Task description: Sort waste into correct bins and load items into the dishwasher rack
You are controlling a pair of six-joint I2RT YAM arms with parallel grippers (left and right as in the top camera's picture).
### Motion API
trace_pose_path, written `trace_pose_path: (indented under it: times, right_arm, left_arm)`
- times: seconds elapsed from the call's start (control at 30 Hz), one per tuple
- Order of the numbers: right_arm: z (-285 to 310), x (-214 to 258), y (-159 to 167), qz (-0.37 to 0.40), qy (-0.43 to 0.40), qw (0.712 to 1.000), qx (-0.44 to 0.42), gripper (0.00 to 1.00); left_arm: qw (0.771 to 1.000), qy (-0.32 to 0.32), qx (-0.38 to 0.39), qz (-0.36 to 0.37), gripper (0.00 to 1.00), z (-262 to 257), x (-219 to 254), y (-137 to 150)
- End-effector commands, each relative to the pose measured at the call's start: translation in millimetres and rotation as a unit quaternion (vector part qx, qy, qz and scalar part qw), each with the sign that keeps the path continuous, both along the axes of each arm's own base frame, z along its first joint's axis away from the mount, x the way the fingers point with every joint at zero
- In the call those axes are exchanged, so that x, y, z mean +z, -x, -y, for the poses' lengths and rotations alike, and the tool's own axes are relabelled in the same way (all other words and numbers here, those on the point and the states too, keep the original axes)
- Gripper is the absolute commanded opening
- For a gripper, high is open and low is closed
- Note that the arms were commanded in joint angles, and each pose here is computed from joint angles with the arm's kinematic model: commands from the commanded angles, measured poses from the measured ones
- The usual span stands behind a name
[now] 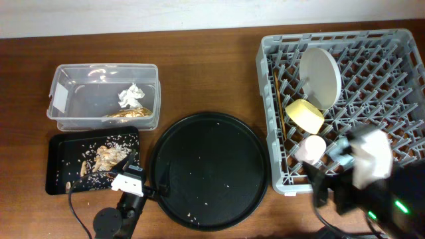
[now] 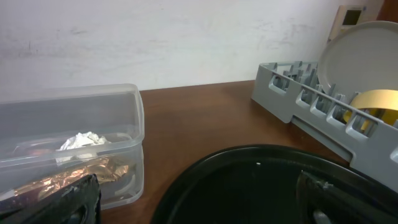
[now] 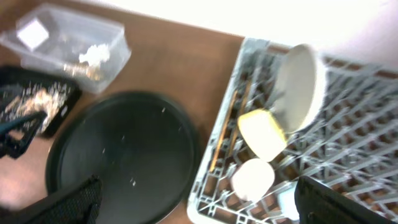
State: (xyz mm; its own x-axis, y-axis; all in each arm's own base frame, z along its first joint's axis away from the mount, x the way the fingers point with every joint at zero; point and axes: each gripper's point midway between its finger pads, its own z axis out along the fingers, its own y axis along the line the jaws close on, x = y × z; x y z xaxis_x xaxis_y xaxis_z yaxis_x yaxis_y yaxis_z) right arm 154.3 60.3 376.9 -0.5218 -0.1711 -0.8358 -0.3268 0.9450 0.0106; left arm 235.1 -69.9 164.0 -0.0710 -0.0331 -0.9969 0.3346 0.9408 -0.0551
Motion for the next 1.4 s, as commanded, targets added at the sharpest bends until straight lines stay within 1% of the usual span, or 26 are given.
trace_pose_path:
  times: [0.0,0.07,0.17,0.23,0.4,0.5,0.6,0.7,0.83,1.37]
  right_arm:
    - [30,15,9,0.064,-0.004,0.997,-0.051,0.99]
    - [43,18,9,0.108,-0.031,0.989,-0.093,0.98]
    - [48,-13,1,0.134,-0.054,0.981,-0.132,0.98]
    - [44,-48,-11,0.145,-0.071,0.977,-0.137,0.98]
    - [27,-152,-49,0.147,-0.103,0.978,-0.108,0.99]
    - [30,-189,-67,0.168,-0.109,0.973,-0.115,0.99]
    - [30,-205,-82,0.211,-0.116,0.964,-0.115,0.98]
    - [33,-213,-91,0.245,-0.121,0.955,-0.117,0.98]
    - [34,-219,-90,0.232,-0.117,0.958,-0.122,0.98]
    - [34,-219,-90,0.232,-0.117,0.958,-0.122,0.98]
  left_arm:
    - [1.000,-0.006,0.000,0.002,0.99,0,-2,0]
    - [1.000,-0.006,0.000,0.002,0.99,0,-2,0]
    - [1.000,-0.006,0.000,0.002,0.99,0,-2,0]
    - [1.000,-0.006,0.000,0.002,0.99,0,-2,0]
    - [1.000,-0.006,0.000,0.002,0.99,0,-2,0]
    - [1.000,-0.006,0.000,0.002,0.99,-1,-2,0]
    - [1.000,-0.006,0.000,0.002,0.99,0,-2,0]
    - [1.000,-0.006,0.000,0.002,0.99,0,-2,0]
    - [1.000,-0.006,0.000,0.002,0.99,0,-2,0]
    - [1.000,-0.006,0.000,0.002,0.99,0,-2,0]
